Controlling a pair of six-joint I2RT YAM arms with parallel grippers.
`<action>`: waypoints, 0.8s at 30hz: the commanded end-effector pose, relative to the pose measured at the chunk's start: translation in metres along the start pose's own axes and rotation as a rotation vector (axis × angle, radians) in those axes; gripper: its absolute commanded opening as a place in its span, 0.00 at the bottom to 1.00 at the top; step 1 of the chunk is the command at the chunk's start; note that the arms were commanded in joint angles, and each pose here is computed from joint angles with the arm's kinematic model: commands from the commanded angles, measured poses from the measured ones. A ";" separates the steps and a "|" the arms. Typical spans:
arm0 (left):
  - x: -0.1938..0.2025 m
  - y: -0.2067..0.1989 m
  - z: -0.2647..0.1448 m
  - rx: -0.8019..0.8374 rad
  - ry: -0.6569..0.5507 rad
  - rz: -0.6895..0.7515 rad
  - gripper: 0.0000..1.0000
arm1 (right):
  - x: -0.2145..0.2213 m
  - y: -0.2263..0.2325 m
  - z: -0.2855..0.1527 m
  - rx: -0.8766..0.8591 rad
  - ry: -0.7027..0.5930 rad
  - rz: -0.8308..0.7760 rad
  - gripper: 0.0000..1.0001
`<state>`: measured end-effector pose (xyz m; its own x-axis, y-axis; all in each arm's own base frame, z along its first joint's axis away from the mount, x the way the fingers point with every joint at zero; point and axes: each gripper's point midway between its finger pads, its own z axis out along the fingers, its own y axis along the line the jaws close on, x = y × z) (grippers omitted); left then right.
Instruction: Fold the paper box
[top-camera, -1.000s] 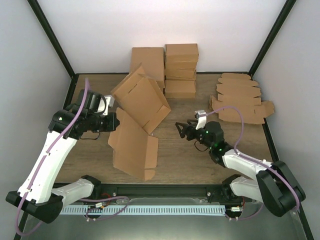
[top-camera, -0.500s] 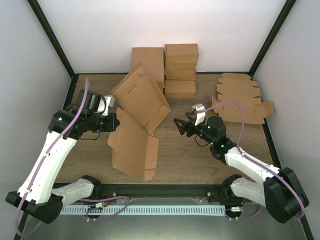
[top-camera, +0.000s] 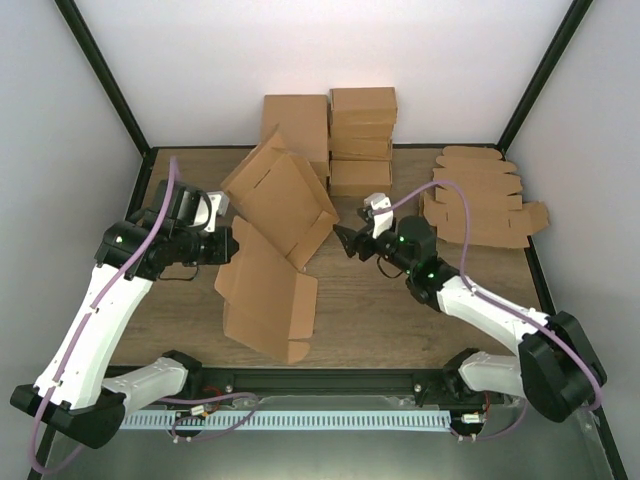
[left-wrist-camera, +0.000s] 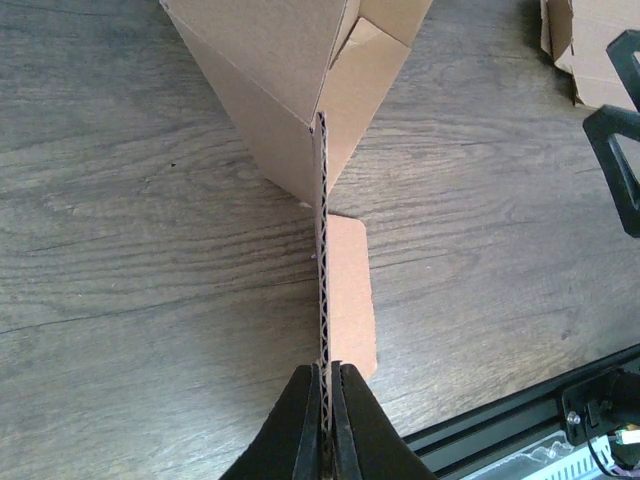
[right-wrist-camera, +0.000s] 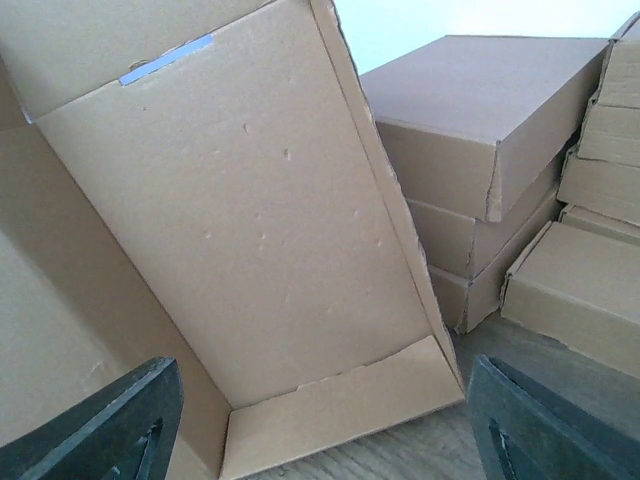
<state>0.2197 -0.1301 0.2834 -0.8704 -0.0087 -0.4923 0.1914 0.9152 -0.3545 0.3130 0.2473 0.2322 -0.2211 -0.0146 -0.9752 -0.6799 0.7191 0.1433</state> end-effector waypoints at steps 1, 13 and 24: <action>-0.001 -0.005 -0.005 0.031 -0.021 0.021 0.04 | -0.029 0.000 0.010 0.016 -0.048 -0.054 0.81; 0.001 -0.007 -0.003 0.044 -0.016 0.023 0.04 | -0.025 -0.006 0.018 0.040 -0.024 -0.082 0.81; 0.000 -0.009 -0.001 0.060 -0.013 0.025 0.04 | -0.029 -0.006 0.023 0.060 -0.023 -0.104 0.80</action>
<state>0.2165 -0.1345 0.2832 -0.8726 -0.0033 -0.4884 0.2081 0.9021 -0.3779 0.3325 0.2535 0.2296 -0.1940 -0.0882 -0.9770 -0.6557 0.7524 0.0623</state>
